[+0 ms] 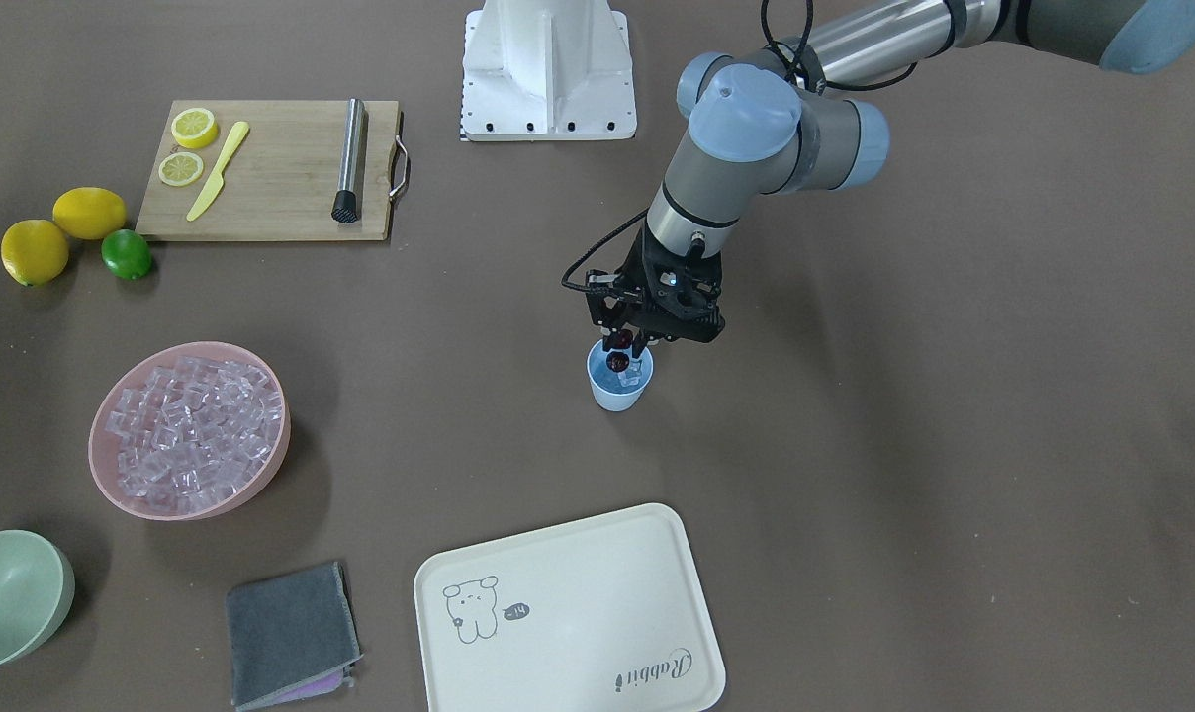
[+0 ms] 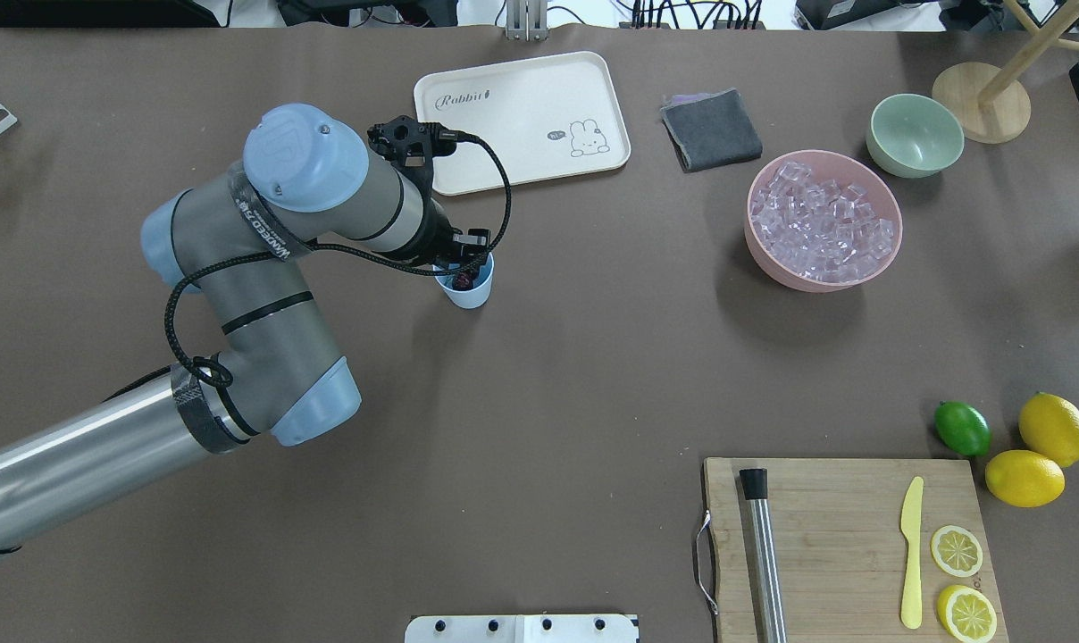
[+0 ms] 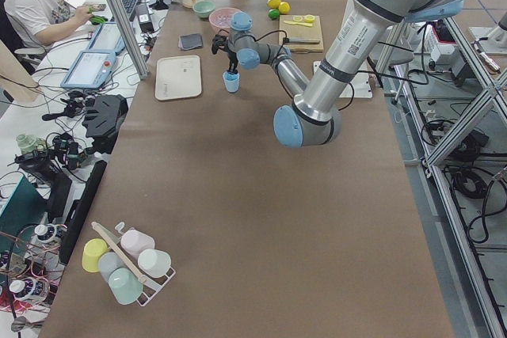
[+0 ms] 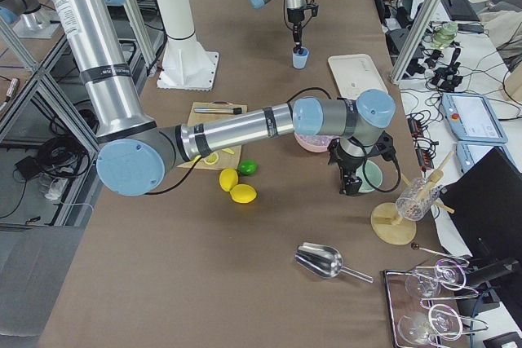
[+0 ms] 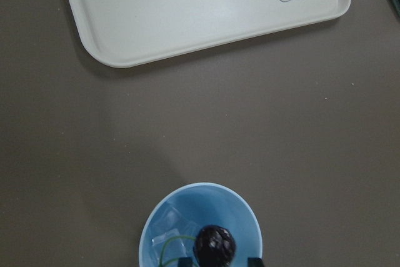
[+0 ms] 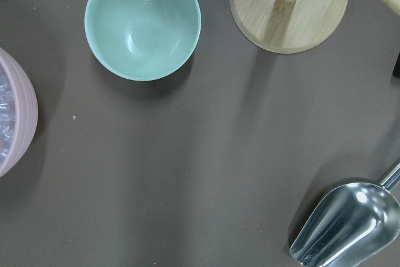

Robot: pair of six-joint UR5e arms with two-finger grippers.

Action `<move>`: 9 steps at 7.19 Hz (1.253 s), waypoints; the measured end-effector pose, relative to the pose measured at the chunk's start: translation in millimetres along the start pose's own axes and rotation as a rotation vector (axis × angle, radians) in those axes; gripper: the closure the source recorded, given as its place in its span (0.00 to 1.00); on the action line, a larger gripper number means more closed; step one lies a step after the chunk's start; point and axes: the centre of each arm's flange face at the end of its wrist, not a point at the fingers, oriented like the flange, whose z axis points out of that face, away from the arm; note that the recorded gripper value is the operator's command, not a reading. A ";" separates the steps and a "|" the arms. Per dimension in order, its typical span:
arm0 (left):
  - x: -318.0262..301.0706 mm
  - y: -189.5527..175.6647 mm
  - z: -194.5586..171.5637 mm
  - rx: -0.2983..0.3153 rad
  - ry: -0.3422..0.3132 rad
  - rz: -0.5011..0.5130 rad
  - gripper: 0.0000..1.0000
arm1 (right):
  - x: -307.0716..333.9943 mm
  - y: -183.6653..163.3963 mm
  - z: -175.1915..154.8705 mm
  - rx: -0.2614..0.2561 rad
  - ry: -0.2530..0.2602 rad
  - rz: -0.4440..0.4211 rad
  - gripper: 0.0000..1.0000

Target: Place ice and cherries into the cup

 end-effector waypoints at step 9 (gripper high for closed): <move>-542.9 -106.4 -196.4 -0.065 -0.287 0.140 0.02 | -9.6 3.8 -8.7 0.024 -0.003 -0.020 0.01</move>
